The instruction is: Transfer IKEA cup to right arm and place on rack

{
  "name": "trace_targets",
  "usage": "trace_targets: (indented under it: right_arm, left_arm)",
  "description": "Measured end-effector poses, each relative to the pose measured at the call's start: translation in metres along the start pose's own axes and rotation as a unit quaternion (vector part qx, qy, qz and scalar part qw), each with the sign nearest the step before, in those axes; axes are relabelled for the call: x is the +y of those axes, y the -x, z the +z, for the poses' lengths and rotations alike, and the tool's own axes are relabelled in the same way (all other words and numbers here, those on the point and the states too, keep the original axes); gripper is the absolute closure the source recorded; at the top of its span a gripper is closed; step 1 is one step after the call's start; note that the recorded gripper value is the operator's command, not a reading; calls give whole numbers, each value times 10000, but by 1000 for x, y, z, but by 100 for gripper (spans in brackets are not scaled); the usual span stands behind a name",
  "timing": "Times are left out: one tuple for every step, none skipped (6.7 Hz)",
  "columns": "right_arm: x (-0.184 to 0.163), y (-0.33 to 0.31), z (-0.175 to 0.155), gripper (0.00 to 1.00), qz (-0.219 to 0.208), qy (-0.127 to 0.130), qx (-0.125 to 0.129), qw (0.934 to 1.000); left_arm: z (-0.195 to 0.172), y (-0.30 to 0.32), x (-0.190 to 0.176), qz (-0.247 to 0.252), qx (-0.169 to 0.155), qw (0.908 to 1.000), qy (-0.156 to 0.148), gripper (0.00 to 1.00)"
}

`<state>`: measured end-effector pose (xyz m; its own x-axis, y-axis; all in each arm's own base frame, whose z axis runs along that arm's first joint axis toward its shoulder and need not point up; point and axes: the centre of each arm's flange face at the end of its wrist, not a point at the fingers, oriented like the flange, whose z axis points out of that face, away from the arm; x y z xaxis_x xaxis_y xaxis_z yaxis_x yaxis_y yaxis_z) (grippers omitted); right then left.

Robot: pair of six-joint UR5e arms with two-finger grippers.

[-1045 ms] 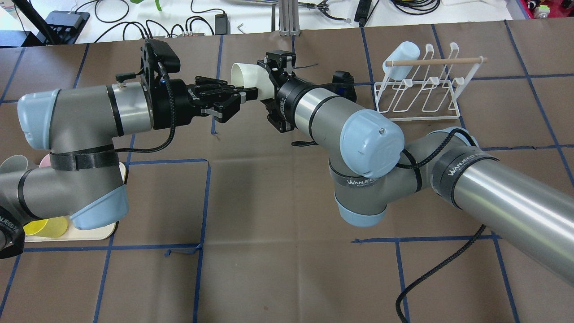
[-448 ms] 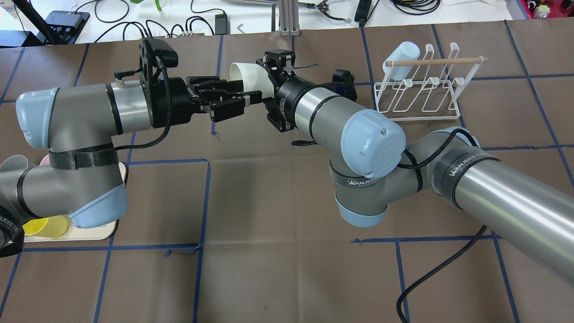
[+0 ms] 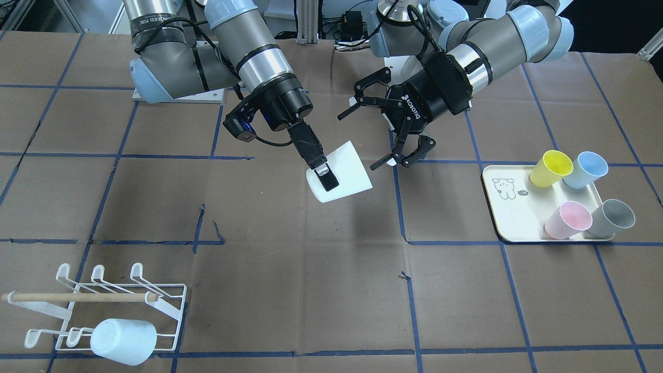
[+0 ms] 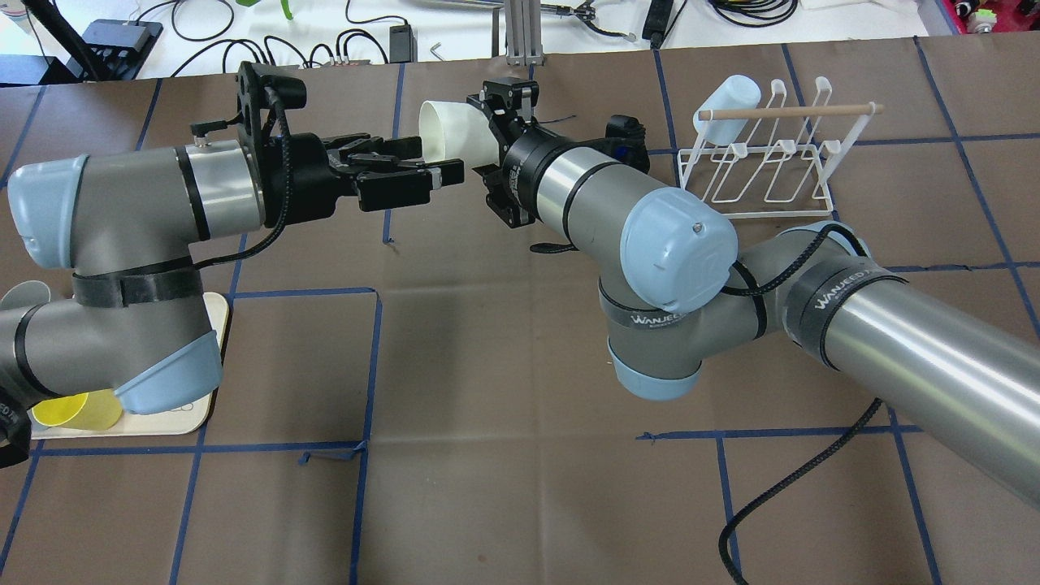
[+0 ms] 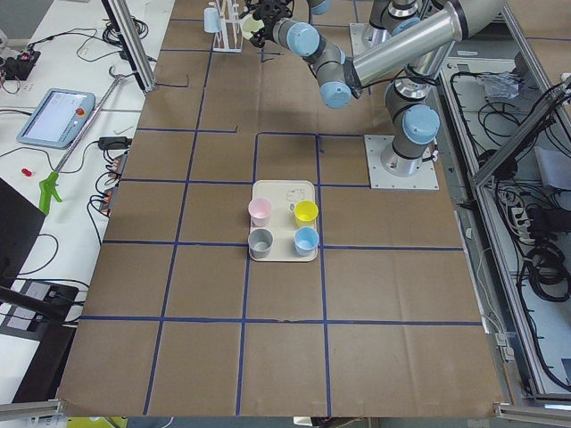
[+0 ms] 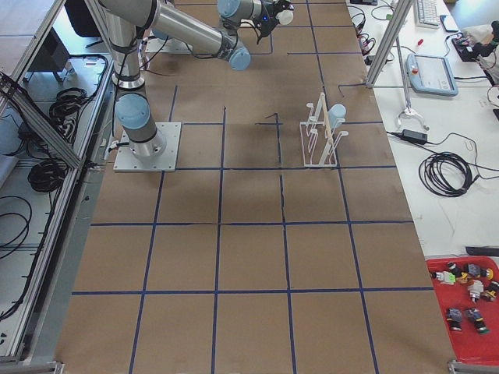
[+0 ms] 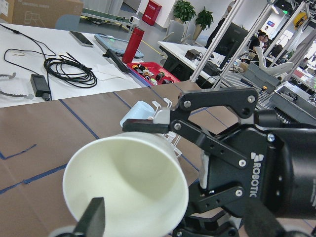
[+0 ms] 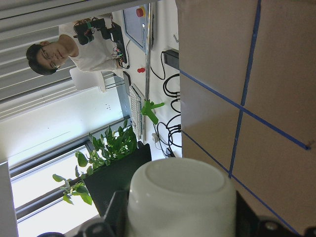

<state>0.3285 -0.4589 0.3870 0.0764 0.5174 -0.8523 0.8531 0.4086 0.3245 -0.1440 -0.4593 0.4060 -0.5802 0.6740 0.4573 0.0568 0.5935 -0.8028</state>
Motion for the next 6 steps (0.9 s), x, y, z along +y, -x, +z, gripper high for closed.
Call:
trace_targets:
  right_arm:
    - [-12, 6, 3, 72, -49, -95, -45, 9999]
    - [-30, 11, 4, 73, -194, -224, -70, 9995]
    - [-50, 17, 4, 73, -432, -381, -97, 9983]
    - [-74, 25, 3, 77, -786, -582, -125, 9951]
    - [-99, 33, 0, 84, -1238, -795, -146, 9890]
    - [-130, 41, -3, 84, -1975, -1052, -133, 9745]
  left_arm:
    - [-21, 22, -4, -167, -269, 9994, -150, 0]
    - [-43, 43, -8, -301, -569, 9975, -286, 1]
    - [-56, 59, -16, -492, -986, 9934, -305, 0]
    - [-66, 73, -34, -849, -1482, 9848, -310, 1]
    - [-73, 81, -54, -1245, -1851, 9744, -295, 1]
    - [-72, 90, -72, -1736, -2373, 9558, -27, 1]
